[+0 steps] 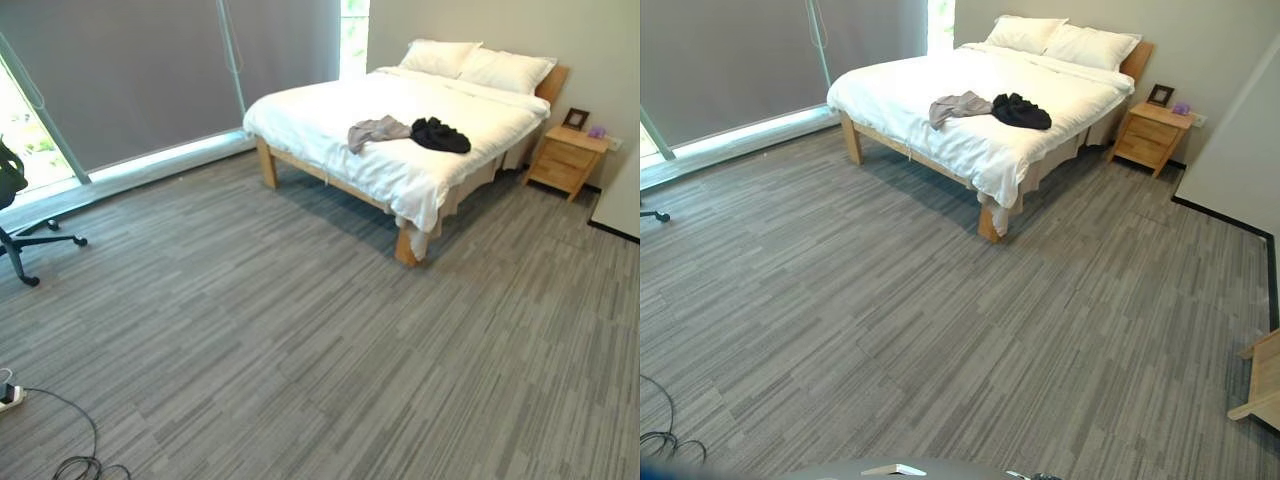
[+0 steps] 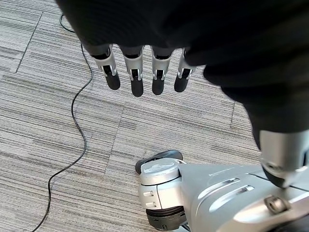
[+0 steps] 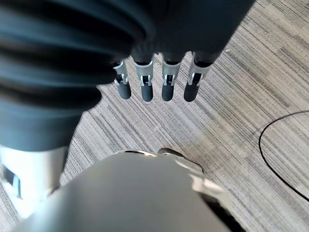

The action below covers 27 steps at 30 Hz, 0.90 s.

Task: Pick up bed clothes into laundry basket.

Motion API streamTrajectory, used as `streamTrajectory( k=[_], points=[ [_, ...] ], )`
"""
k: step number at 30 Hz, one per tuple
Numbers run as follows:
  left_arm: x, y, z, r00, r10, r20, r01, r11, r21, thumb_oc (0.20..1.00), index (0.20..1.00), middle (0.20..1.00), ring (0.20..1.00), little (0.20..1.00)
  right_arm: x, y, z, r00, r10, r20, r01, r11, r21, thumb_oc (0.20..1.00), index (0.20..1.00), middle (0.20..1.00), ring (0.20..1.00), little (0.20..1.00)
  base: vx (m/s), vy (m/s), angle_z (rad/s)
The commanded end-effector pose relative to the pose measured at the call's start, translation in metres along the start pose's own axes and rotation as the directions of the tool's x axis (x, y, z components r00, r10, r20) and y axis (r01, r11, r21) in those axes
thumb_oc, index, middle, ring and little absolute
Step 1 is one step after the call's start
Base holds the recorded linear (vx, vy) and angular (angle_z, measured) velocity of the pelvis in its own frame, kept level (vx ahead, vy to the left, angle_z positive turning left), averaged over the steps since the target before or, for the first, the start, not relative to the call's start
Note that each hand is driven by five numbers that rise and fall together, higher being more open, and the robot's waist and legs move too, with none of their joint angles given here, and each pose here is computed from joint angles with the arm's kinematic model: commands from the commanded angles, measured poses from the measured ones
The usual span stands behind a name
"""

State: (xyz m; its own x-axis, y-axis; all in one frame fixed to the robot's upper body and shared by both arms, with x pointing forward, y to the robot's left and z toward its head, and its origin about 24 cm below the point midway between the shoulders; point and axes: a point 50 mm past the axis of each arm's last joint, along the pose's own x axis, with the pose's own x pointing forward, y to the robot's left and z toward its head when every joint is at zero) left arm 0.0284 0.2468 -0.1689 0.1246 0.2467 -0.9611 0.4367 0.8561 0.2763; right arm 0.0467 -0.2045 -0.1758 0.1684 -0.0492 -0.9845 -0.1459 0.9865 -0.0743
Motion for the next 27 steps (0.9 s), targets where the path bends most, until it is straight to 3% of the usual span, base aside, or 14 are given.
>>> streamTrajectory(
  k=[1,5,9,10,11,13,14,16,17,18,19,21,23,27],
  points=[
    [0.001,0.001,0.023,0.998,0.008,0.056,-0.009,1.0,0.015,1.0,1.0,1.0,1.0,1.0,0.003,0.034,0.024,0.995,0.085,0.049,-0.08,0.992,-0.093,1.0,1.0,1.0,1.0,1.0,0.0,0.0,0.0],
    [0.001,0.013,0.019,0.998,0.051,0.028,-0.044,0.98,-0.196,1.0,1.0,1.0,1.0,1.0,0.002,0.021,0.045,0.991,0.037,0.127,-0.035,0.999,-0.019,1.0,1.0,1.0,1.0,1.0,0.02,-0.002,0.0],
    [0.0,0.032,0.03,0.993,0.101,0.06,-0.081,0.959,-0.27,1.0,1.0,1.0,1.0,1.0,-0.002,0.009,0.078,0.971,0.006,0.239,-0.006,1.0,0.0,1.0,1.0,1.0,1.0,1.0,0.0,0.0,0.0],
    [-0.001,0.045,0.044,0.984,0.14,0.108,-0.1,0.943,-0.318,1.0,1.0,1.0,1.0,1.0,-0.004,-0.005,0.086,0.964,-0.031,0.262,0.021,0.999,0.039,1.0,1.0,1.0,1.0,1.0,-0.01,0.035,-0.02],
    [-0.012,0.092,0.09,0.931,0.254,0.261,-0.115,0.886,-0.45,1.0,1.0,1.0,1.0,1.0,-0.016,-0.04,0.13,0.918,-0.12,0.377,0.01,0.959,0.282,1.0,1.0,1.0,1.0,1.0,-0.01,0.034,-0.01],
    [-0.03,0.119,0.128,0.847,0.337,0.412,-0.093,0.855,-0.51,1.0,1.0,1.0,1.0,1.0,-0.026,-0.05,0.156,0.877,-0.142,0.459,-0.05,0.923,0.382,1.0,1.0,1.0,1.0,1.0,-0.02,0.028,0.02],
    [-0.03,0.119,0.128,0.847,0.337,0.411,-0.093,0.855,-0.51,1.0,1.0,1.0,1.0,1.0,-0.026,-0.05,0.156,0.877,-0.142,0.459,-0.05,0.923,0.382,1.0,1.0,1.0,1.0,1.0,0.0,0.0,0.0],
    [-0.062,0.142,0.168,0.685,0.416,0.598,-0.065,0.852,-0.519,1.0,1.0,1.0,1.0,1.0,-0.043,-0.054,0.188,0.798,-0.15,0.583,-0.101,0.921,0.376,1.0,1.0,1.0,1.0,1.0,-0.02,0.006,0.01],
    [-0.085,0.151,0.183,0.574,0.46,0.678,-0.034,0.84,-0.541,1.0,1.0,1.0,1.0,1.0,-0.064,-0.052,0.217,0.695,-0.15,0.703,-0.157,0.923,0.352,1.0,1.0,1.0,1.0,1.0,-0.04,0.01,0.05],
    [-0.095,0.151,0.184,0.522,0.478,0.706,-0.014,0.833,-0.554,1.0,1.0,1.0,1.0,1.0,-0.08,-0.052,0.231,0.614,-0.16,0.773,-0.177,0.926,0.333,1.0,1.0,1.0,1.0,1.0,-0.03,0.022,0.06],
    [-0.115,0.149,0.184,0.425,0.501,0.754,0.008,0.831,-0.556,1.0,1.0,1.0,1.0,1.0,-0.115,-0.049,0.249,0.444,-0.15,0.883,-0.217,0.938,0.269,1.0,1.0,1.0,1.0,1.0,0.0,0.0,0.0],
    [-0.118,0.147,0.181,0.41,0.503,0.761,-0.019,0.838,-0.545,1.0,1.0,1.0,1.0,1.0,-0.12,-0.05,0.246,0.415,-0.156,0.897,-0.215,0.94,0.263,1.0,1.0,1.0,1.0,1.0,0.0,0.0,0.0],
    [-0.13,0.145,0.183,0.348,0.515,0.784,-0.041,0.843,-0.536,1.0,1.0,1.0,1.0,1.0,-0.14,-0.042,0.247,0.307,-0.142,0.941,-0.301,0.924,0.237,1.0,1.0,1.0,1.0,1.0,0.01,0.015,-0.01],
    [-0.14,0.139,0.176,0.303,0.51,0.805,-0.094,0.856,-0.508,1.0,1.0,1.0,1.0,1.0,-0.159,-0.045,0.232,0.212,-0.166,0.963,-0.218,0.953,0.212,1.0,1.0,1.0,1.0,1.0,0.01,0.009,0.03]
  ],
)
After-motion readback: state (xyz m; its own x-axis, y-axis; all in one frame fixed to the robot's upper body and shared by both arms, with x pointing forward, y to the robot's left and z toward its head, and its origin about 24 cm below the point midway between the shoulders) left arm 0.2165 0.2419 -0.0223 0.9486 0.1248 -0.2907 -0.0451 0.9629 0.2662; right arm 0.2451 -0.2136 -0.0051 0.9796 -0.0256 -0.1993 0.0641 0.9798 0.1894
